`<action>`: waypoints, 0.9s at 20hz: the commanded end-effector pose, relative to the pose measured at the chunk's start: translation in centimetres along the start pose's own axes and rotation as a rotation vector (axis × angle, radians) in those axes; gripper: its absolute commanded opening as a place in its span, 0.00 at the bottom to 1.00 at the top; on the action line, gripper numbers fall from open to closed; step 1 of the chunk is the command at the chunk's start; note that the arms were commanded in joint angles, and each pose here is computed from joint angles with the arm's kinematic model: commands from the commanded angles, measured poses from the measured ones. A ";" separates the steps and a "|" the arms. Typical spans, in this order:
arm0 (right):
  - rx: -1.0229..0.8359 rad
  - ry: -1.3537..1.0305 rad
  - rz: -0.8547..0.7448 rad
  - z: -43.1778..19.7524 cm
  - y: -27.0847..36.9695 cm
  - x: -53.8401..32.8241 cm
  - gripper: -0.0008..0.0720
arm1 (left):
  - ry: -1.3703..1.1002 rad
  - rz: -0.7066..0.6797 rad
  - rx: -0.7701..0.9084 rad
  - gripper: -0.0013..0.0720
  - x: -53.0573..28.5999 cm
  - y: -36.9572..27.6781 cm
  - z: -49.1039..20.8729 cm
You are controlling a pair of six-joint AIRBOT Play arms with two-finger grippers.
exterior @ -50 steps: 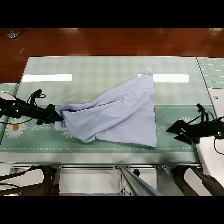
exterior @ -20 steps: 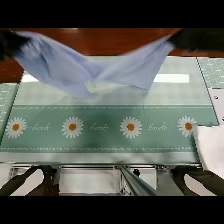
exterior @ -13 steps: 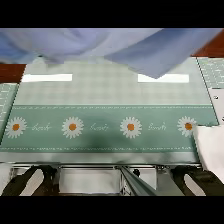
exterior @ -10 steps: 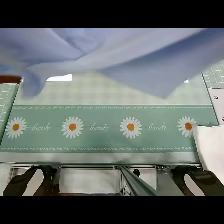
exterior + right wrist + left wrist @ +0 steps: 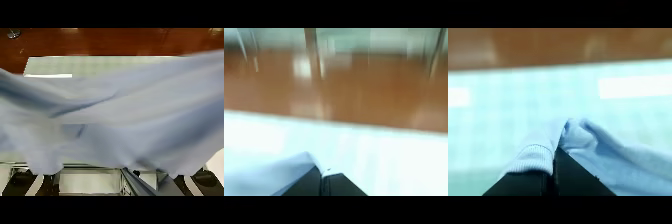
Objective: Fold the shirts.
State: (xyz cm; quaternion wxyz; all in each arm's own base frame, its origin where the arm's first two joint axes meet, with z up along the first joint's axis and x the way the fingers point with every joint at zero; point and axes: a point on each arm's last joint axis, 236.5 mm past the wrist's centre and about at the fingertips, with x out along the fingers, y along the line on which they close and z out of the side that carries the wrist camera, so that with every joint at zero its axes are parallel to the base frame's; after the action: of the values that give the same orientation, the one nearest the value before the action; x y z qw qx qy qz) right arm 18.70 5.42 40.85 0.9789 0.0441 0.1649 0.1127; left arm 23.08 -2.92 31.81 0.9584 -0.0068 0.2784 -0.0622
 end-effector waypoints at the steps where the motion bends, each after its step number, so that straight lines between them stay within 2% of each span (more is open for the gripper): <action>1: 0.069 0.266 -0.064 -8.1 -2.8 6.4 0.04 | 0.347 0.020 -0.055 0.05 7.6 0.8 -11.2; 4: 0.116 0.393 -0.238 -13.3 -8.5 13.3 0.04 | 0.424 0.042 -0.136 0.05 15.2 1.6 -16.7; 6: 0.177 0.452 -0.298 -15.1 -11.9 17.7 0.04 | 0.365 0.054 -0.186 0.05 19.8 2.1 -16.5; 9: 0.328 0.466 -0.233 -16.6 -15.0 25.6 0.04 | 0.281 0.043 -0.254 0.05 26.6 2.3 -14.5; 13: 0.504 0.450 -0.087 -17.8 -15.5 35.6 0.04 | 0.345 -0.008 -0.386 0.05 34.4 1.1 -14.4; 18: 0.699 0.504 0.002 -21.1 -15.3 42.2 0.06 | 0.437 -0.027 -0.405 0.05 39.3 0.6 -14.1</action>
State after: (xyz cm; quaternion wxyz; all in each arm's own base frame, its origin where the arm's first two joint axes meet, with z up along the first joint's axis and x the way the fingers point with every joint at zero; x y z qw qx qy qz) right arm 50.64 0.38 8.61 0.8603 0.2779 0.4254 0.0413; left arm 46.16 -6.05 0.48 0.8667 -0.1712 0.4683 -0.0153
